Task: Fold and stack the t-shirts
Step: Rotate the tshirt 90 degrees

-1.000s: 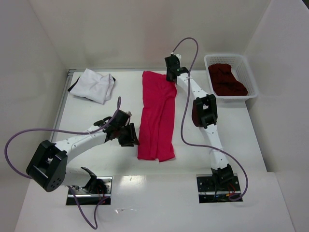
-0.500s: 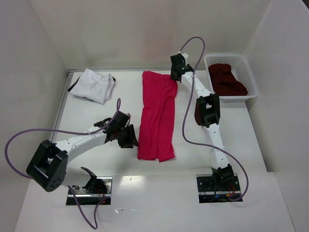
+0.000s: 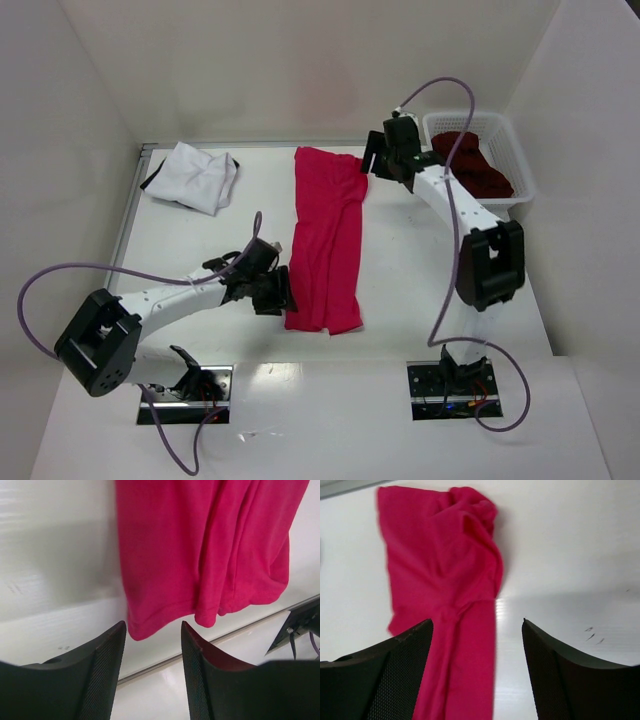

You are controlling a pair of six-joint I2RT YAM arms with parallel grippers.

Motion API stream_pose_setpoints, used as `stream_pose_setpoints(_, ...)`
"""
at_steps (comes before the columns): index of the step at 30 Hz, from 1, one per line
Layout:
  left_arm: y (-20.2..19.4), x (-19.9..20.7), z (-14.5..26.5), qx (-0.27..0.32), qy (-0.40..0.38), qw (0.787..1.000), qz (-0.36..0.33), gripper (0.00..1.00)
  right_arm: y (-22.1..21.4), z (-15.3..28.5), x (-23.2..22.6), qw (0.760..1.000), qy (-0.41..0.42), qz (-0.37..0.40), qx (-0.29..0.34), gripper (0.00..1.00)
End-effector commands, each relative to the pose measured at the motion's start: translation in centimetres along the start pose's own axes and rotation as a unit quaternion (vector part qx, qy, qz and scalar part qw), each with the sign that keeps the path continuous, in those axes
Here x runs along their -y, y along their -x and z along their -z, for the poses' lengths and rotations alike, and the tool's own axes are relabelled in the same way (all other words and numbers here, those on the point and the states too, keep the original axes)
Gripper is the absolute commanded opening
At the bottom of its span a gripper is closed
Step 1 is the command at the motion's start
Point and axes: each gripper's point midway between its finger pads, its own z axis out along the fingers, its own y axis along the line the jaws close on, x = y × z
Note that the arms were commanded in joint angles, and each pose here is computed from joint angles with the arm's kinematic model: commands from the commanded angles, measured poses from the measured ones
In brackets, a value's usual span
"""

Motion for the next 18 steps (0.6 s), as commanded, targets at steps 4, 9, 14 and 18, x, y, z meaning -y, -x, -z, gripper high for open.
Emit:
stream_pose_setpoints(4,0.1,0.2,-0.3,0.020,-0.004,1.000,0.018,0.56,-6.0,5.0,-5.1,0.994,0.105,-0.001,-0.025,0.77)
stream_pose_setpoints(9,-0.4,-0.3,-0.2,0.028,-0.001,0.999,0.033,0.55,-13.4,8.4,-8.6,0.987,0.138,0.002,-0.079,0.74)
stream_pose_setpoints(14,-0.4,-0.9,-0.4,0.033,0.010,0.999,0.034,0.55,-19.3,10.2,-7.9,0.984,0.131,0.001,-0.122,0.72)
stream_pose_setpoints(18,0.0,-0.9,-0.8,0.040,0.010,0.998,0.039,0.53,-22.6,11.8,-7.9,0.980,0.136,0.007,-0.148,0.63)
